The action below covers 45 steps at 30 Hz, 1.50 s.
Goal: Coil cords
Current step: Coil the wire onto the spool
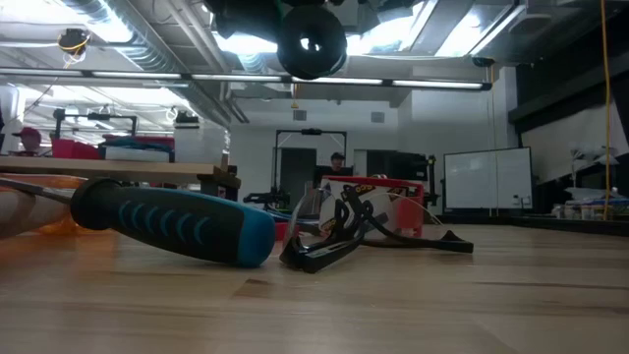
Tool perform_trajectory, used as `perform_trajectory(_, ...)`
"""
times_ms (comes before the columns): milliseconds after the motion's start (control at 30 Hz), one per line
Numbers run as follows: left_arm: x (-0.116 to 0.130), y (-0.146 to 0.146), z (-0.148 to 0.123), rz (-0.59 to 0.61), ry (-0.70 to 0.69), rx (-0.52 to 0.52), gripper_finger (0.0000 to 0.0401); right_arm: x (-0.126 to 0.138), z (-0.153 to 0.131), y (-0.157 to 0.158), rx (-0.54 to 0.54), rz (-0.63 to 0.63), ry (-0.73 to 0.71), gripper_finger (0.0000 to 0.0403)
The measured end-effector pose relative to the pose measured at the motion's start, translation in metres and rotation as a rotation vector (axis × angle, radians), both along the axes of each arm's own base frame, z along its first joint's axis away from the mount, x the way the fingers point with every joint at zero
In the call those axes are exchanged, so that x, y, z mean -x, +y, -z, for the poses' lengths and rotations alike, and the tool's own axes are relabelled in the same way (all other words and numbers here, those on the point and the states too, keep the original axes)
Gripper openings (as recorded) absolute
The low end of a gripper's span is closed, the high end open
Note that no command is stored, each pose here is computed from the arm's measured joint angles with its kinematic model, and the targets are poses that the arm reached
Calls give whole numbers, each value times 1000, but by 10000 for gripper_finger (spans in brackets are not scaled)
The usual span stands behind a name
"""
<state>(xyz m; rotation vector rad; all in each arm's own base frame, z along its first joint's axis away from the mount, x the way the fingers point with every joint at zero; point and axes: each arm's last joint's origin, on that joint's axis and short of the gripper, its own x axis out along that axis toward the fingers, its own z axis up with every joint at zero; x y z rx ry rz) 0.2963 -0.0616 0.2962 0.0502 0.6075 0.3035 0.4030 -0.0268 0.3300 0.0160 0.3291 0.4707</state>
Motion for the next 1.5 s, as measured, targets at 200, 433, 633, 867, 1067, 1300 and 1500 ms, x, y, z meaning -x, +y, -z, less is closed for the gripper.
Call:
perform_trajectory(200, 0, 0, 0, 0, -3, 0, 0, 1, 0, 2, -24, -52, 0, 177)
perform_trajectory(433, 0, 0, 0, -1, 0, -2, 0, -1, -1, 19, 10, -50, -12, 177)
perform_trajectory(633, 0, 1, 0, -4, 3, -2, 0, -2, 0, 22, 73, 3, -28, 177)
perform_trajectory(867, -2, 0, -3, 0, -31, 0, 0, -3, -2, 22, 81, 18, -51, 177)
perform_trajectory(1067, -2, 0, -3, 11, -35, -9, 0, -3, -2, 21, 81, 18, -51, 177)
perform_trajectory(1300, -2, 0, -3, 11, -35, -8, 0, -3, -2, 21, 82, 18, -49, 173)
perform_trajectory(1500, -2, 0, -3, 11, -35, -7, 0, -3, -2, 21, 82, 18, -47, 125)
